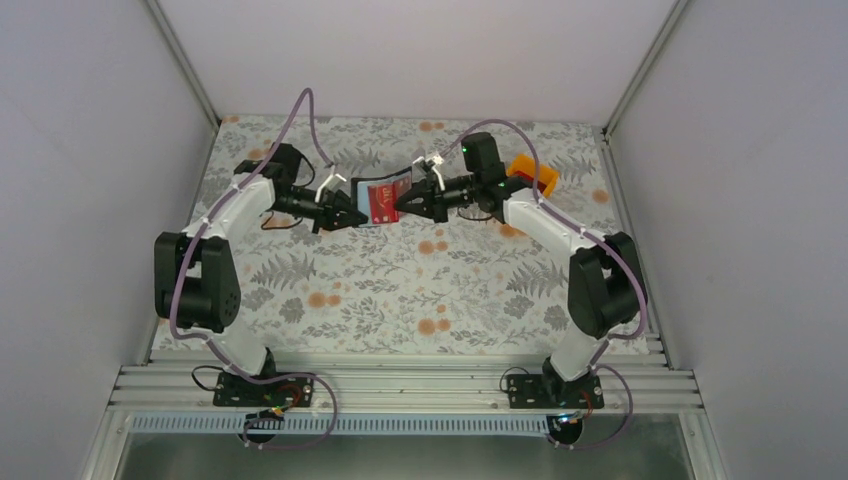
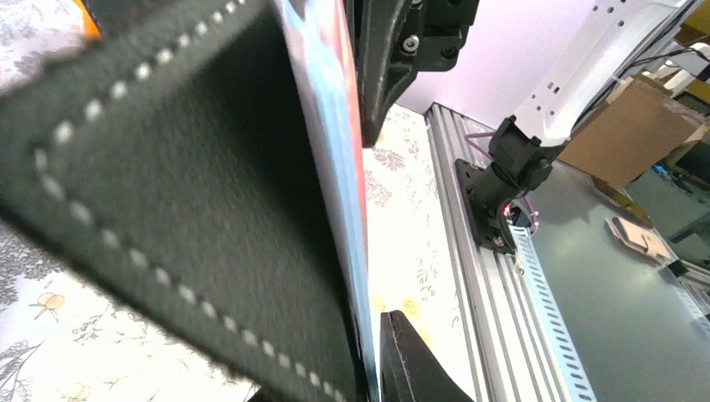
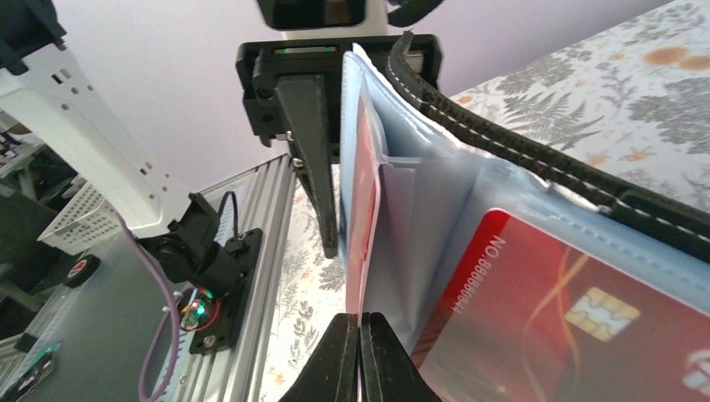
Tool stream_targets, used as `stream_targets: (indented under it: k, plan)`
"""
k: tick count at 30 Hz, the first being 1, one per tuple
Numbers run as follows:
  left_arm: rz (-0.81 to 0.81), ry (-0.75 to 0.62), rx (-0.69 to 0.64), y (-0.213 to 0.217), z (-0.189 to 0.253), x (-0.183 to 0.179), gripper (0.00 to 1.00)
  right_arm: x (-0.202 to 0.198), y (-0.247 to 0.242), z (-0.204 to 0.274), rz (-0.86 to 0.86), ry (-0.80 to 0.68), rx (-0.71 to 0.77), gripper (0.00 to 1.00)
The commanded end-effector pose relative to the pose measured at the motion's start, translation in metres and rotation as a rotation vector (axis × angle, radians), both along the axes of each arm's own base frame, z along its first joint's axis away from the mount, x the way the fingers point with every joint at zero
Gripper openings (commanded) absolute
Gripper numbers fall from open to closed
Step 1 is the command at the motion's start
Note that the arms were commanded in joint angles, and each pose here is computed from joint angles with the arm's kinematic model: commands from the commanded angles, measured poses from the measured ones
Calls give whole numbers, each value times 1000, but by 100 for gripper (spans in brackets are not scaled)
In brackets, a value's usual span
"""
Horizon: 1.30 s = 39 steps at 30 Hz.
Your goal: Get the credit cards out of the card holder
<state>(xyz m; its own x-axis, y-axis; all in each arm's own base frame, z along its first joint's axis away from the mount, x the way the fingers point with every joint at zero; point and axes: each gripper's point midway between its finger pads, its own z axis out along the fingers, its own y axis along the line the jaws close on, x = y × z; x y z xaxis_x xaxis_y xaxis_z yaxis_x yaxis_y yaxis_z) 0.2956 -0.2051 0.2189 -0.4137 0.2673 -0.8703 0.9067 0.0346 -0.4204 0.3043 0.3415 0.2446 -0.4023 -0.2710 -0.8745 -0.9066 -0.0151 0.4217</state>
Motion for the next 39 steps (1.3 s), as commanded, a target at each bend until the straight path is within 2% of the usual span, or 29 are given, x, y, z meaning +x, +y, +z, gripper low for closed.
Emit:
stream_targets:
  k: [1, 4, 6, 7, 13, 23, 27, 30, 34, 39]
  plan:
    - [11, -70, -8, 0, 9, 3, 12, 9, -13, 20, -49, -78, 21, 5]
    - [7, -71, -15, 0, 11, 2, 11, 11, -14, 21, -64, -91, 5, 4]
    - [3, -72, -23, 0, 12, 1, 3, 12, -15, 20, -72, -96, -3, 4]
    - [1, -71, -29, 0, 13, 0, 3, 13, -16, 19, -79, -97, -11, 4]
    - [12, -54, -101, 5, 25, 3, 2, 23, -29, 1, -135, -55, -51, 4]
    - [52, -3, -49, 9, 5, 10, 2, 56, -63, -7, -288, 15, -92, 5]
    - [120, 101, -5, 12, -24, 25, 2, 85, -90, -9, -450, 77, -117, 4]
    - [181, 194, 64, 15, -60, 39, 2, 109, -119, -4, -649, 200, -111, 4]
    - [203, 253, 97, 19, -92, 44, 2, 126, -160, -7, -900, 365, -95, 5]
    - [306, 353, 155, 45, -130, 61, 2, 123, -190, 8, -1116, 372, -38, 4]
